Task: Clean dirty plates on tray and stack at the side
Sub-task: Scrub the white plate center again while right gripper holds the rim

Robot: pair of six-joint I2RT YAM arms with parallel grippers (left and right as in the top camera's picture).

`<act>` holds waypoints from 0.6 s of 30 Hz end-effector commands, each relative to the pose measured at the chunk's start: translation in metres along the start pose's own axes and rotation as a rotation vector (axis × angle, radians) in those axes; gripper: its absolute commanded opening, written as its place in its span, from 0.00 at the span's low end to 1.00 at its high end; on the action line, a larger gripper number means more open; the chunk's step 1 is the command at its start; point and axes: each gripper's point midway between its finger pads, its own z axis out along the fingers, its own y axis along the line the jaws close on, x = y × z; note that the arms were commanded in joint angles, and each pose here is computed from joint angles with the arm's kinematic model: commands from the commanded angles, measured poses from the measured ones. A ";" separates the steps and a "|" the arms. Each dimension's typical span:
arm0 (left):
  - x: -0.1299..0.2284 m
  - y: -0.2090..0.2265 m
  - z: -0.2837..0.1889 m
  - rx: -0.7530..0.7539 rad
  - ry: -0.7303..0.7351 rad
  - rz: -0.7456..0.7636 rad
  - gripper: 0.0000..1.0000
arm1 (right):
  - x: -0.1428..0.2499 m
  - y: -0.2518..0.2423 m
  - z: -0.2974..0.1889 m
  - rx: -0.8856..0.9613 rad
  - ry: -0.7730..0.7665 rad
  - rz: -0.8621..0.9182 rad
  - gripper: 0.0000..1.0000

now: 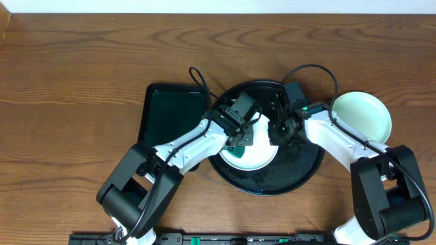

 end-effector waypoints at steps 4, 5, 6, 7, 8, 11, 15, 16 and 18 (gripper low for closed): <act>0.041 -0.046 0.010 0.199 0.170 -0.002 0.08 | -0.001 0.013 -0.004 -0.048 -0.002 -0.026 0.02; 0.042 -0.050 0.010 0.213 0.170 0.004 0.08 | -0.001 0.013 -0.004 -0.048 -0.002 -0.026 0.02; 0.042 -0.052 0.009 0.220 0.168 0.007 0.08 | -0.001 0.013 -0.004 -0.048 -0.002 -0.026 0.02; 0.042 -0.053 0.009 0.221 0.167 0.008 0.08 | -0.001 0.013 -0.004 -0.047 -0.001 -0.026 0.02; 0.042 -0.053 0.009 0.221 0.167 0.008 0.07 | -0.001 0.013 -0.004 -0.047 -0.001 -0.026 0.02; 0.041 -0.053 0.008 0.225 0.167 0.005 0.07 | -0.001 0.013 -0.004 -0.047 -0.001 -0.026 0.02; 0.036 -0.057 -0.001 0.245 0.143 0.039 0.08 | -0.001 0.013 -0.004 -0.047 -0.001 -0.026 0.02; 0.034 -0.059 -0.005 0.251 0.129 0.059 0.07 | -0.001 0.013 -0.004 -0.047 -0.001 -0.026 0.02; 0.029 -0.062 -0.013 0.261 0.100 0.093 0.07 | -0.001 0.013 -0.004 -0.047 -0.001 -0.026 0.03</act>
